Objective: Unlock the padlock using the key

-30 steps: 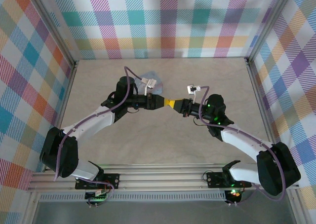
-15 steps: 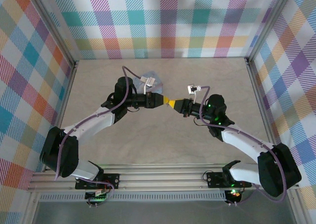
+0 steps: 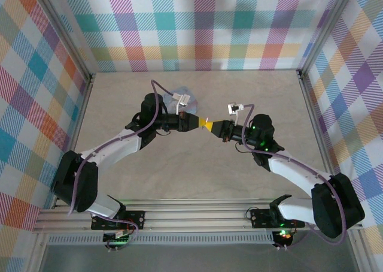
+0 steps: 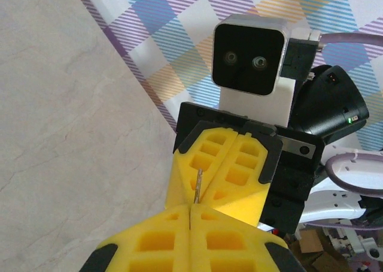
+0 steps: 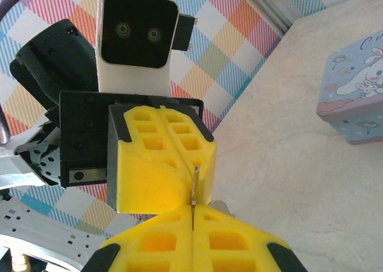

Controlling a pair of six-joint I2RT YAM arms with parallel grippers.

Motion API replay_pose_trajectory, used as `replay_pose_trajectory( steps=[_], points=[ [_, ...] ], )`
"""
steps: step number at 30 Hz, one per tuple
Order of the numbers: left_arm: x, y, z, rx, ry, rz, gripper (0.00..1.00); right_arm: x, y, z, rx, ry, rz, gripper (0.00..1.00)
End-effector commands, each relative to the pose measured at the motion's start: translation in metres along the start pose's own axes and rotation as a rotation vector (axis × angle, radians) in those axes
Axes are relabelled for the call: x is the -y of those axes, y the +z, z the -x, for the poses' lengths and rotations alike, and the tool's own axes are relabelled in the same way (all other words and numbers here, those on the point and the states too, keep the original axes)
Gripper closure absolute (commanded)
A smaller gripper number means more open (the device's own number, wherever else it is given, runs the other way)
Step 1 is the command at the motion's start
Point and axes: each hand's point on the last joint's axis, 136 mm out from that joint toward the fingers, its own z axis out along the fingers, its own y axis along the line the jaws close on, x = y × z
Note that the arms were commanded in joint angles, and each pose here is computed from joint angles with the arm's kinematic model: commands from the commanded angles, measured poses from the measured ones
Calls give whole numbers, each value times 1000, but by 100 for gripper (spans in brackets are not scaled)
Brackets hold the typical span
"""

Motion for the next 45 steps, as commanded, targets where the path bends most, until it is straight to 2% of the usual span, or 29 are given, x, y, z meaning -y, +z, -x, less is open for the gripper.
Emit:
replay_pose_trajectory(
  steps=[1,9,12,16,23,28,45],
  points=[
    [4,7,-16,-95,4,-7,100,-1,0,6,28,-21,-25,93],
    [-17,-1,-14,-95,15,58,100,5,-16,8,2,-32,-139,57],
    [-20,-3,-18,-136,47,75,100,5,-31,15,-2,-23,-187,50],
    [-13,-3,-23,-196,77,38,100,1,-40,14,-81,17,-181,51],
    [4,-3,-24,-248,117,-24,100,0,-27,0,-193,83,-87,54],
    [10,0,-30,-282,123,-47,100,1,-19,1,-196,110,-37,60],
    [11,8,-28,-284,106,-54,100,2,-17,-8,-219,123,-8,60]
  ],
)
